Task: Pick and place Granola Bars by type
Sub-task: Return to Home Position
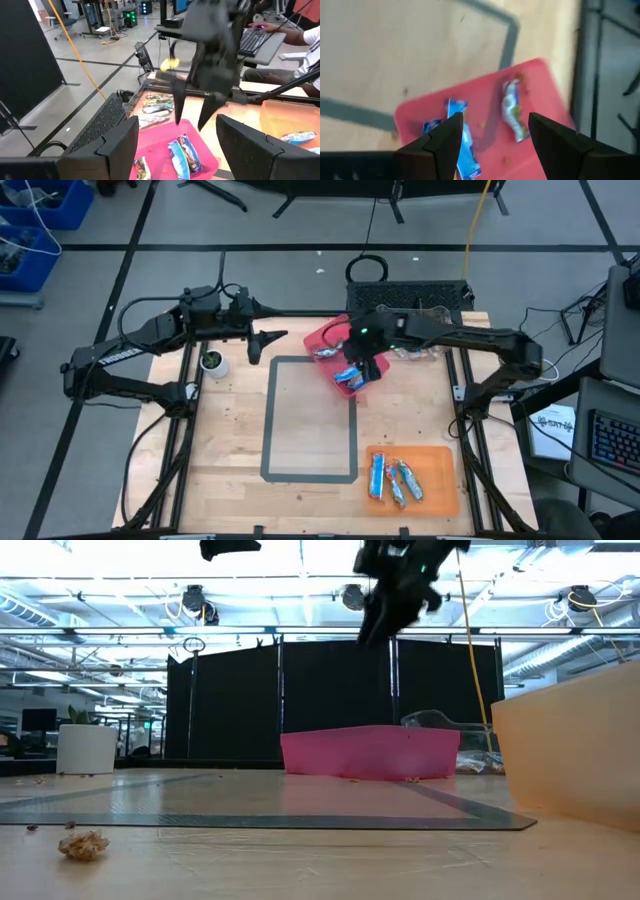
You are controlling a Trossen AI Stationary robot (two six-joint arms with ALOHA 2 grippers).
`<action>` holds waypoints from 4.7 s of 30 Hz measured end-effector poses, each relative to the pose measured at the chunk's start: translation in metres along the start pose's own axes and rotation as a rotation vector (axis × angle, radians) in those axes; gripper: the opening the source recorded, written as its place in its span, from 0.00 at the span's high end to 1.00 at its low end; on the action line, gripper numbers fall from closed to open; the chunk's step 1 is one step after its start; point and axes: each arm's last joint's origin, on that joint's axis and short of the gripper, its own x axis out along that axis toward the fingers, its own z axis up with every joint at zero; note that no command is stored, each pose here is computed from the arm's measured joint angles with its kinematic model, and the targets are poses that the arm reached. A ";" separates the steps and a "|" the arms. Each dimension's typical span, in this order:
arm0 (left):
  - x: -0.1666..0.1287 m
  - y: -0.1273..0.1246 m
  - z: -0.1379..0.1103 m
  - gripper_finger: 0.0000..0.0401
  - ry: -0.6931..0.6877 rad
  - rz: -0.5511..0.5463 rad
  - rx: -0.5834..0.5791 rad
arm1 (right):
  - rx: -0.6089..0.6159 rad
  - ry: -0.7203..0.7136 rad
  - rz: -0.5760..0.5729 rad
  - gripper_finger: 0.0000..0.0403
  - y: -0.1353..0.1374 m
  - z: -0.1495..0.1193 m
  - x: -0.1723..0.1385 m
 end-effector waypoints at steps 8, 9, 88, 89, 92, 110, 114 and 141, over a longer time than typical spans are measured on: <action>-0.030 0.006 0.010 0.33 -0.095 0.015 -0.027 | 0.237 -0.303 -0.159 0.45 -0.009 0.013 -0.066; -0.037 0.007 0.012 0.33 -0.114 0.015 -0.026 | 0.268 -0.345 -0.172 0.45 -0.010 0.014 -0.074; -0.081 -0.072 -0.214 0.33 -0.315 -0.356 -0.219 | 0.606 -1.109 -0.015 0.45 0.172 -0.156 -0.039; -0.080 -0.072 -0.216 0.33 -0.313 -0.350 -0.220 | 0.603 -1.104 -0.019 0.45 0.173 -0.157 -0.037; -0.078 -0.074 -0.224 0.33 -0.289 -0.322 -0.216 | 0.625 -1.081 -0.056 0.45 0.174 -0.161 -0.033; -0.075 -0.076 -0.241 0.33 -0.320 -0.338 -0.232 | 0.563 -1.267 -0.140 0.45 0.170 -0.169 -0.053; -0.076 -0.076 -0.239 0.33 -0.344 -0.339 -0.236 | 0.594 -1.236 -0.174 0.45 0.170 -0.175 -0.054; -0.083 -0.068 -0.251 0.33 -0.266 -0.257 -0.262 | 0.710 -0.986 -0.224 0.45 0.175 -0.205 -0.044</action>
